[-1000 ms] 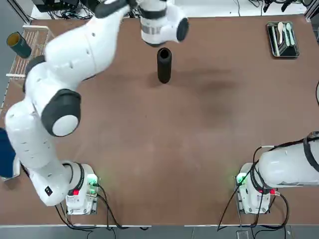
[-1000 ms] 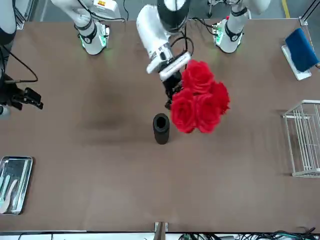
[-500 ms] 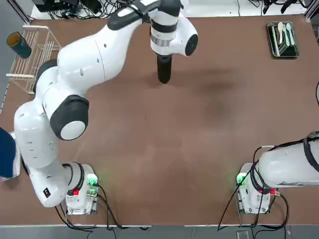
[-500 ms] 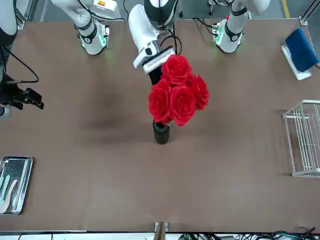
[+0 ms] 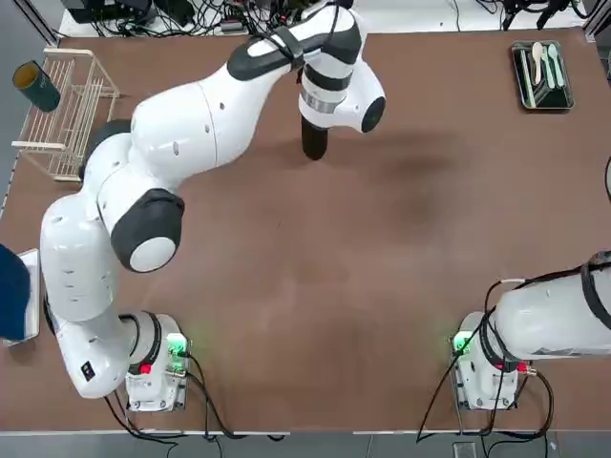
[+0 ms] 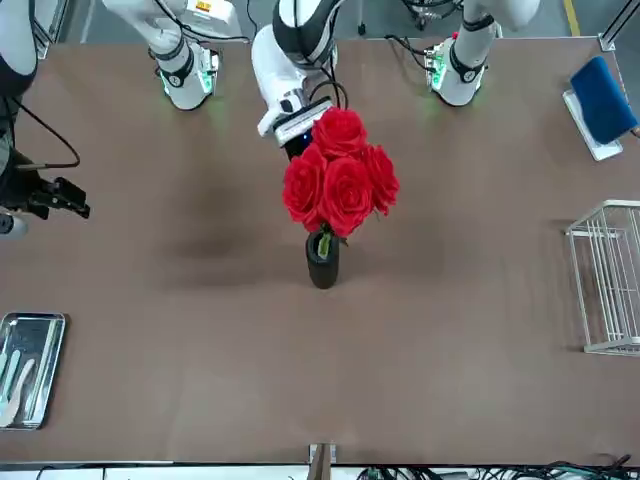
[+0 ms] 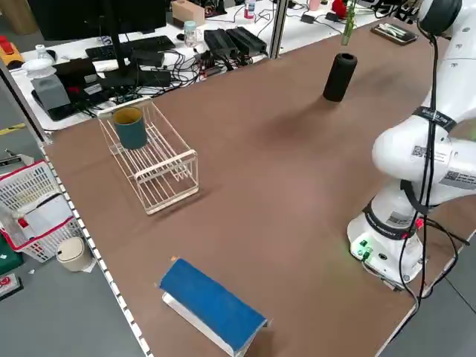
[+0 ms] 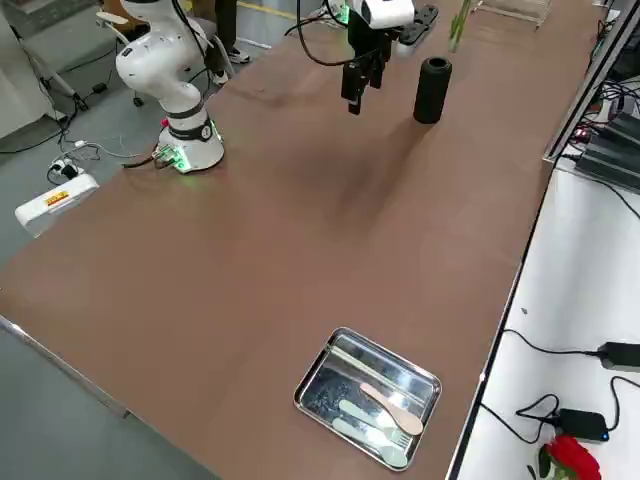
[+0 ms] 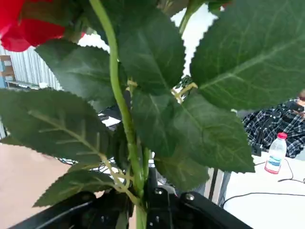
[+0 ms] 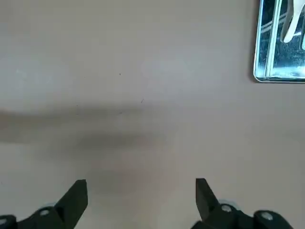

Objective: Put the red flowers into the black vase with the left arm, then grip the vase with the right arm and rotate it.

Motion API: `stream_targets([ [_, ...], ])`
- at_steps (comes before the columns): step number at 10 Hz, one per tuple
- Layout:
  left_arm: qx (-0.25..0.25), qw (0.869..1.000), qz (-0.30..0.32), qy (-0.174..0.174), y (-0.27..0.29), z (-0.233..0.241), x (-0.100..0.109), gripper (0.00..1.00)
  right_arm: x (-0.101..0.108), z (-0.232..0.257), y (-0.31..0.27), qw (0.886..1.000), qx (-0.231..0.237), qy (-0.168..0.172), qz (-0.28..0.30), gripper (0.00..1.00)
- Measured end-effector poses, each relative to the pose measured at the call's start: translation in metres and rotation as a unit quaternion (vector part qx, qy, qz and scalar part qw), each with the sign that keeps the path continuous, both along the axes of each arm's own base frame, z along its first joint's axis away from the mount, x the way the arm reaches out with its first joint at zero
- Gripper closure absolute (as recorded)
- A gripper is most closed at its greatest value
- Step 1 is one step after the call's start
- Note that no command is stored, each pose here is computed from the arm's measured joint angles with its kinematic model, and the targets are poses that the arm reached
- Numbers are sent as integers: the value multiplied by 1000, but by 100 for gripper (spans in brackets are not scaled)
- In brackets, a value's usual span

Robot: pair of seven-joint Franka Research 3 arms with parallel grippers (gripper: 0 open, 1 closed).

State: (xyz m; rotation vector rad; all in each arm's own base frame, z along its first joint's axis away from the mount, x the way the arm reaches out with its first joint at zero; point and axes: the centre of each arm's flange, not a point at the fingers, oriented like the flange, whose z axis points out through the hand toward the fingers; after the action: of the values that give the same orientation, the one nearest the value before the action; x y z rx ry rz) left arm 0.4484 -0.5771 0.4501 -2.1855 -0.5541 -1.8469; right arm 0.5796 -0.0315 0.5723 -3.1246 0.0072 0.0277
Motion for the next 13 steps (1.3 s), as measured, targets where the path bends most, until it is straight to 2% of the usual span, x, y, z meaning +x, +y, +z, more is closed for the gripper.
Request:
stream_targets([
  [6, 3, 999, 31, -16, -7, -25, -20, 88, -1, -6, 0, 1000, 0, 6, -1, 0],
  [13, 13, 999, 40, -22, -7, -67, -30, 89, -2, -11, 0, 1000, 1, 12, -2, 0],
])
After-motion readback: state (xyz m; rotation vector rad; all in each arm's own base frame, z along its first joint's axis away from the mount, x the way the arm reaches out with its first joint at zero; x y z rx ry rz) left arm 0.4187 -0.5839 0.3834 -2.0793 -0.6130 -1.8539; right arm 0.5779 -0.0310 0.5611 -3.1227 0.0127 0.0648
